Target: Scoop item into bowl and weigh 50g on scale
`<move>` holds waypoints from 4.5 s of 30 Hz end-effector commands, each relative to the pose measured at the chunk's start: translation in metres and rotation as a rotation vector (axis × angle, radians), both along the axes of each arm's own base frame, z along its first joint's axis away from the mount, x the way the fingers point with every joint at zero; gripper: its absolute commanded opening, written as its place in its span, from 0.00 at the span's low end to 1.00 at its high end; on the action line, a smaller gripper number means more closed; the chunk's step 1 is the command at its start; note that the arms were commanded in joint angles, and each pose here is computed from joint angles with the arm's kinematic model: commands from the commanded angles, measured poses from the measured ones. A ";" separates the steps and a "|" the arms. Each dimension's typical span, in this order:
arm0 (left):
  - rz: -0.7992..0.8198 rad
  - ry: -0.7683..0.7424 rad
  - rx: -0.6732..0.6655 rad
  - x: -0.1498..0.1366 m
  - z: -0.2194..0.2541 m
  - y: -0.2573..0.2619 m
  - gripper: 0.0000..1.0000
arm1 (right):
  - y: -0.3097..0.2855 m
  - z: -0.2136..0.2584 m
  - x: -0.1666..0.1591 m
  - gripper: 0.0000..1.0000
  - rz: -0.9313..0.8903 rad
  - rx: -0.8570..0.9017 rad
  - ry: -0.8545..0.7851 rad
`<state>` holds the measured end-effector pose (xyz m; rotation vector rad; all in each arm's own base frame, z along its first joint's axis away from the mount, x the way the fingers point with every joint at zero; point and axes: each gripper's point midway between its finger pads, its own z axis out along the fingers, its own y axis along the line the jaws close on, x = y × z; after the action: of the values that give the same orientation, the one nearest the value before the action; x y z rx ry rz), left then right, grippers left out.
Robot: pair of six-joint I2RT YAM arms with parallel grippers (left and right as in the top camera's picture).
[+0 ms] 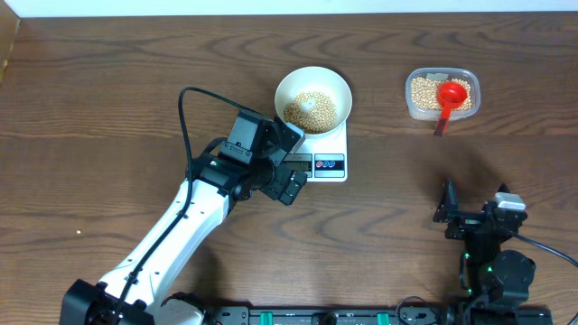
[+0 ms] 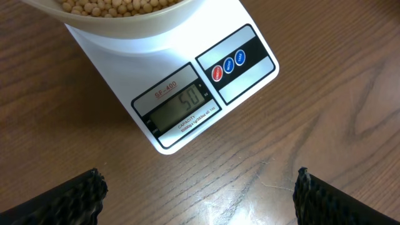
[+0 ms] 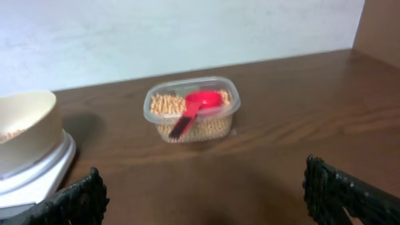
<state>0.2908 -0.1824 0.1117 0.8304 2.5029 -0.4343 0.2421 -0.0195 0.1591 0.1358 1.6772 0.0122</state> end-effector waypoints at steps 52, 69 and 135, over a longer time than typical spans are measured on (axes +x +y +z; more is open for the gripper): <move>0.008 -0.013 -0.001 0.002 0.004 0.002 0.98 | 0.010 -0.001 0.004 0.99 0.055 0.014 -0.044; -0.182 -0.154 0.115 -0.010 0.024 0.016 0.98 | 0.010 -0.001 0.004 0.99 0.055 0.014 -0.044; 0.763 -0.932 0.024 -0.050 0.025 0.219 0.98 | 0.010 -0.001 0.004 0.99 0.055 0.014 -0.044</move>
<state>0.2432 0.0330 0.1511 0.0044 1.6790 0.2113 0.2462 -0.0110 0.1584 0.1005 1.6382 0.0584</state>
